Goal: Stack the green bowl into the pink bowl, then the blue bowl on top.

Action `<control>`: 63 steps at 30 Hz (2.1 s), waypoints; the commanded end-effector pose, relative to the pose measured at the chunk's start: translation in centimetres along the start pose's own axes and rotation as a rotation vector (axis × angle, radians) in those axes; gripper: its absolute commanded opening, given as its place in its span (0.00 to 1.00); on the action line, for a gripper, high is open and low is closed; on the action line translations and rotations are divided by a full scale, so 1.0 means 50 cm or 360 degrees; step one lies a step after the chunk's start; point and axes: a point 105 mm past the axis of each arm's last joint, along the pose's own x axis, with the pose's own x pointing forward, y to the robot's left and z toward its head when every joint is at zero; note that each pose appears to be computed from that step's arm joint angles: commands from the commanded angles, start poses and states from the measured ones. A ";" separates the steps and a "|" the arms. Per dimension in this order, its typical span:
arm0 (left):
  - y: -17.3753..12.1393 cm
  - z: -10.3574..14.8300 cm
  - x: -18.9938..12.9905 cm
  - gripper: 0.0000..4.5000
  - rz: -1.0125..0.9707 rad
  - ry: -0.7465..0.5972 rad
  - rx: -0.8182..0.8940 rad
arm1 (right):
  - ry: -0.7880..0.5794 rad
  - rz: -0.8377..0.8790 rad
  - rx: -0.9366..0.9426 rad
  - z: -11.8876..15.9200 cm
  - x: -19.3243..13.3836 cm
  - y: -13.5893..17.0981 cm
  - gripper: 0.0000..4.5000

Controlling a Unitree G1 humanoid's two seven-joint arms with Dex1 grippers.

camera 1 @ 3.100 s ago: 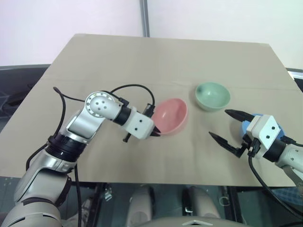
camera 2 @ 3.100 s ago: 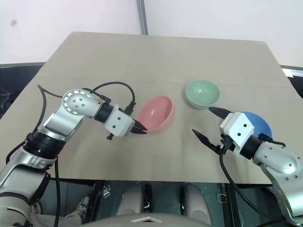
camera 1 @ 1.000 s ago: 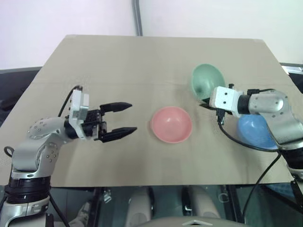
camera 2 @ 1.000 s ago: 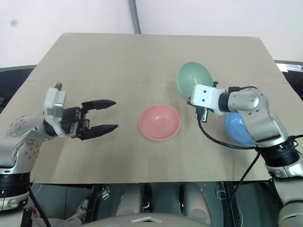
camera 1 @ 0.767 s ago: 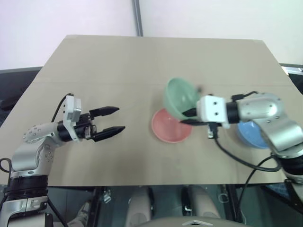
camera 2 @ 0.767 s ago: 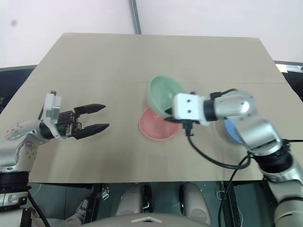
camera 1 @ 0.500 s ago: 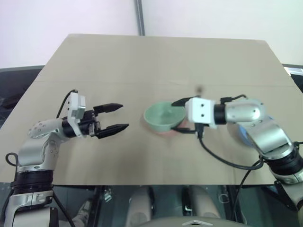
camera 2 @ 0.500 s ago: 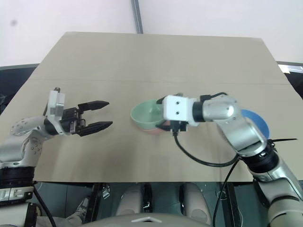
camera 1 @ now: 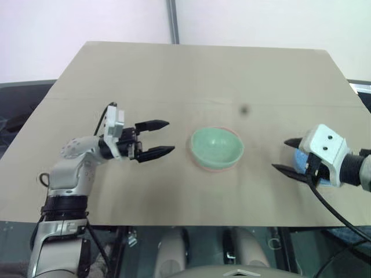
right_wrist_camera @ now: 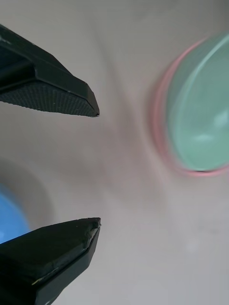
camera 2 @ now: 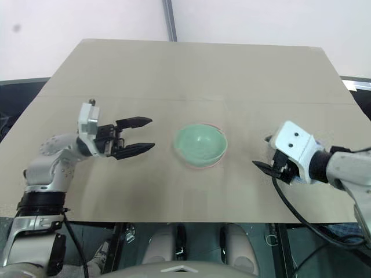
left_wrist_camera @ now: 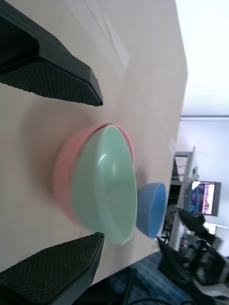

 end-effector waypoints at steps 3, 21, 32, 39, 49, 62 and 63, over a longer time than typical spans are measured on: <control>0.003 0.010 0.003 1.00 -0.0032 0.0001 0.0049 | 0.0209 -0.0245 0.0069 -0.071 0.005 -0.031 0.83; -0.005 0.006 -0.008 1.00 0.0009 0.0017 0.0047 | -0.0048 -0.0309 -0.0174 -0.025 0.038 -0.055 0.02; -0.009 -0.005 -0.008 1.00 0.0057 0.0012 0.0042 | -0.0821 0.0349 -0.0505 0.245 0.069 0.055 0.02; -0.019 -0.004 -0.017 1.00 0.0089 0.0015 0.0043 | -0.0739 0.0644 -0.0595 0.245 0.110 0.102 0.02; -0.028 -0.005 -0.027 1.00 0.0140 0.0045 0.0023 | -0.0827 0.0478 -0.0654 0.261 0.108 0.072 0.69; -0.046 -0.018 -0.064 1.00 0.0304 0.0173 0.0127 | -0.0626 0.0192 -0.0026 0.092 0.011 0.012 0.81; -0.052 -0.015 -0.073 1.00 0.0293 0.0182 0.0107 | -0.0575 0.0114 0.0033 0.060 -0.001 -0.001 0.87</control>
